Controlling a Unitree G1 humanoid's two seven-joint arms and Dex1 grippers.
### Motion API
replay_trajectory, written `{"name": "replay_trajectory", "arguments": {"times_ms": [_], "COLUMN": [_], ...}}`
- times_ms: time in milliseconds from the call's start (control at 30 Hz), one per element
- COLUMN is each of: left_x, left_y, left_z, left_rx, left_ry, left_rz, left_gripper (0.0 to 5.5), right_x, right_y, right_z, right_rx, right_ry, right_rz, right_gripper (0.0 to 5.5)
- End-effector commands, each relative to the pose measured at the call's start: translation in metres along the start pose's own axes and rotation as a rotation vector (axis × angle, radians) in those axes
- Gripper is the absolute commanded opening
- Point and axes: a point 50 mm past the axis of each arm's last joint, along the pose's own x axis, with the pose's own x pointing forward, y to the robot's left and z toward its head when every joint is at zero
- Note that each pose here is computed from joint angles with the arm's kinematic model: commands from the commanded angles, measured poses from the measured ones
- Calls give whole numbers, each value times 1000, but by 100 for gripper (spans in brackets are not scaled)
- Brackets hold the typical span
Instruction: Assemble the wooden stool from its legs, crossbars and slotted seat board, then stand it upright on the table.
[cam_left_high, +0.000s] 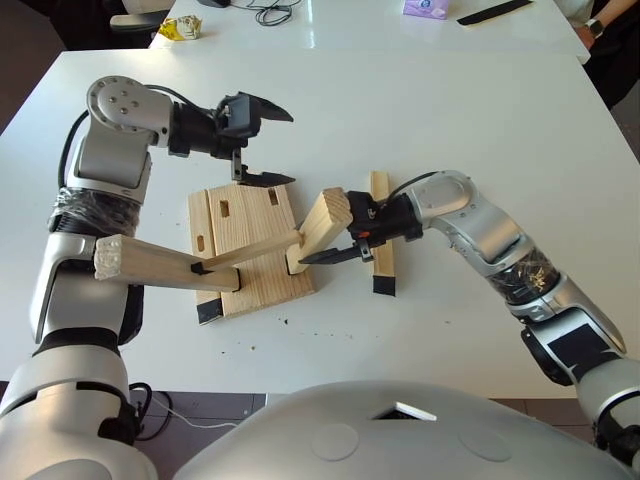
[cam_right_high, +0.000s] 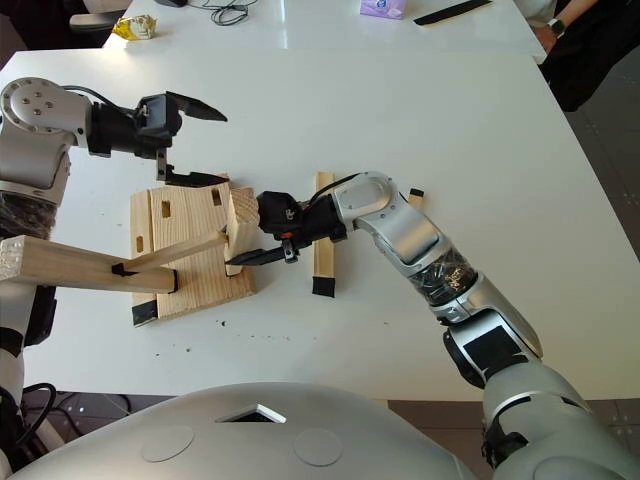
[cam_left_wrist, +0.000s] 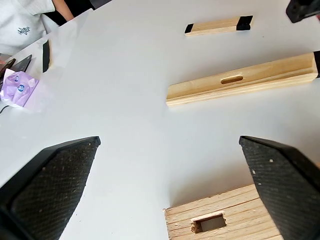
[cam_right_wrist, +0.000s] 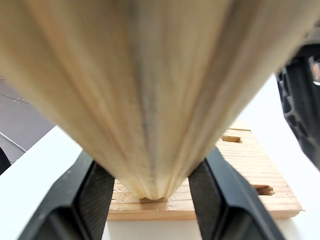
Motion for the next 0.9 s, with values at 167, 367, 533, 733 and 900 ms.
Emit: {"name": "replay_trajectory", "arguments": {"times_ms": [167, 367, 533, 733, 900], "left_x": [-11, -23, -39, -49, -48], "left_y": [13, 23, 19, 3, -4], "left_z": [15, 17, -1, -14, -17], "left_rx": [-11, -67, -40, -35, -40], "left_ry": [-57, -89, 13, 66, 69], "left_rz": [82, 179, 210, 128, 101], "left_gripper": [517, 517, 517, 517, 517], "right_x": [7, 2, -2, -3, -4], "right_y": [22, 20, 20, 20, 19], "right_z": [-51, -48, -49, -50, -49], "right_rx": [192, 187, 186, 186, 184], "right_ry": [218, 212, 221, 225, 225], "right_rz": [60, 31, 23, 18, 11], "right_gripper": [204, 204, 204, 204, 204]}}
